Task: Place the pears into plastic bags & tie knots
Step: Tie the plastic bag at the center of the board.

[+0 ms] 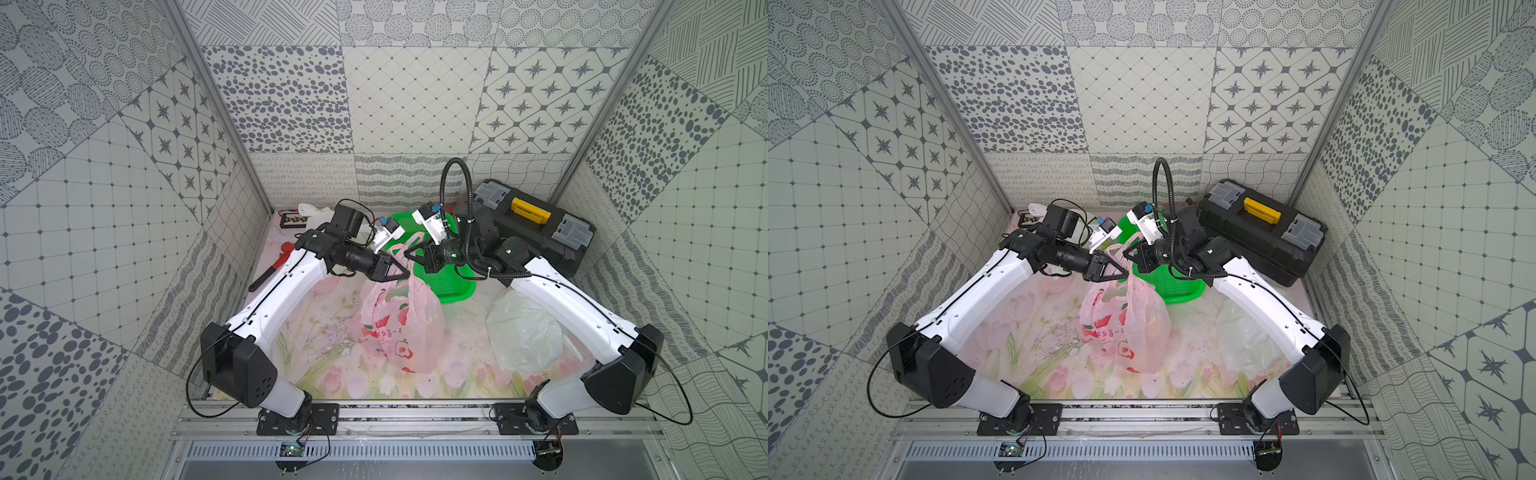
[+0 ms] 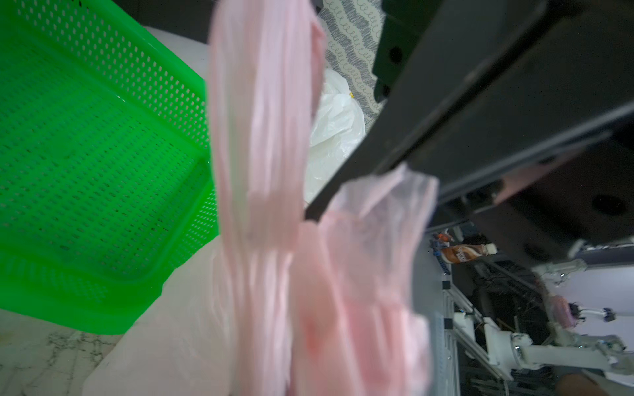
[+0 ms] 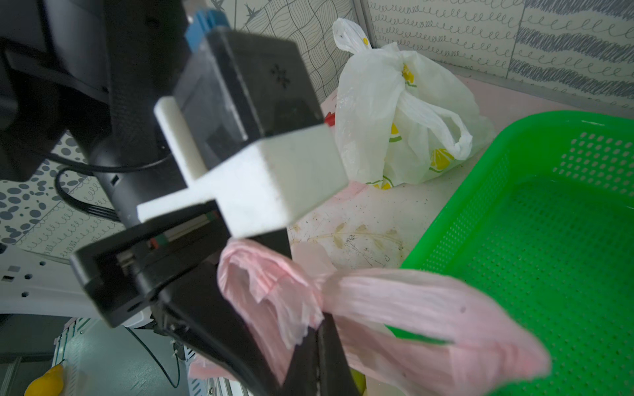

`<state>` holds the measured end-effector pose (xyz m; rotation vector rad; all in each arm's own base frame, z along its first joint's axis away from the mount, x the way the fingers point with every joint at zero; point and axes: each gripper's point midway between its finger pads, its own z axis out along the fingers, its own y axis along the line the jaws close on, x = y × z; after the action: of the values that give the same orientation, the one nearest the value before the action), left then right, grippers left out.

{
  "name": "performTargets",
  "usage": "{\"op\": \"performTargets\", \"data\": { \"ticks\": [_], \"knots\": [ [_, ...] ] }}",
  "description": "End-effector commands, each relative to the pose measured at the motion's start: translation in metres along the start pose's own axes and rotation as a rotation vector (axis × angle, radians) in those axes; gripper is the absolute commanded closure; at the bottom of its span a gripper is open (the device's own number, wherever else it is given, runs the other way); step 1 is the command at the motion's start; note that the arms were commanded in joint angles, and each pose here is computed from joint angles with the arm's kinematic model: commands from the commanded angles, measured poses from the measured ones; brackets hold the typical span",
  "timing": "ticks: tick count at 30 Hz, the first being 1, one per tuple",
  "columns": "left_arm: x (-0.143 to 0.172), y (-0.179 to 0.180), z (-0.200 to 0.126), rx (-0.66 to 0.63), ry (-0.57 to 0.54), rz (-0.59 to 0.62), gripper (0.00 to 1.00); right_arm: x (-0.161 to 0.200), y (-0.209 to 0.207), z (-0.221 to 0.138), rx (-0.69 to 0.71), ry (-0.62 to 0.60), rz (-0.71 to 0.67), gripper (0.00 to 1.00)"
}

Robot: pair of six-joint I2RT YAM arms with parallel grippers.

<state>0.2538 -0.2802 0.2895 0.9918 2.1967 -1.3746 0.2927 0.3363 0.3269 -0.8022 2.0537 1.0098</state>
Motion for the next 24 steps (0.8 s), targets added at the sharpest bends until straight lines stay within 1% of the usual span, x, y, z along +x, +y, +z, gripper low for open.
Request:
{"op": "performTargets", "data": {
  "ticks": [1,3,5,7,9,12,14,16,18,20,21,24],
  "knots": [
    [-0.001,-0.017,-0.001,0.082,-0.012,0.074,0.61,-0.013,0.013,0.003,-0.065,-0.06,-0.007,0.97],
    [-0.004,-0.014,0.001,0.071,-0.01,0.075,0.57,-0.015,0.021,0.005,-0.094,-0.069,-0.006,0.97],
    [-0.007,-0.011,0.004,0.066,-0.003,0.073,0.57,-0.015,0.026,0.007,-0.113,-0.069,0.003,0.97],
    [-0.011,-0.008,0.005,0.063,-0.001,0.069,0.62,-0.015,0.027,0.01,-0.118,-0.066,0.012,0.96],
    [-0.012,-0.005,0.007,0.055,0.005,0.067,0.74,-0.013,0.024,0.011,-0.111,-0.059,0.028,0.91],
    [-0.01,0.003,0.006,0.026,0.011,0.054,0.94,-0.016,0.013,-0.002,-0.099,-0.069,0.086,0.75],
    [-0.009,0.012,0.002,-0.008,0.005,0.037,1.0,-0.021,0.0,-0.018,-0.078,-0.098,0.157,0.67],
    [-0.01,0.022,-0.002,-0.048,-0.014,0.026,1.0,-0.025,-0.009,-0.035,-0.07,-0.121,0.211,0.59],
    [-0.011,0.028,-0.004,-0.082,-0.031,0.042,1.0,-0.027,-0.027,-0.049,-0.024,-0.146,0.298,0.49],
    [-0.012,0.026,-0.004,-0.076,-0.044,0.056,1.0,-0.026,-0.049,-0.054,0.027,-0.147,0.423,0.48],
    [-0.012,0.024,-0.003,-0.064,-0.047,0.061,1.0,-0.024,-0.055,-0.052,0.039,-0.124,0.47,0.47],
    [-0.012,0.02,-0.001,-0.054,-0.042,0.082,1.0,-0.027,-0.053,-0.043,0.021,-0.088,0.523,0.46]
  ]
}}
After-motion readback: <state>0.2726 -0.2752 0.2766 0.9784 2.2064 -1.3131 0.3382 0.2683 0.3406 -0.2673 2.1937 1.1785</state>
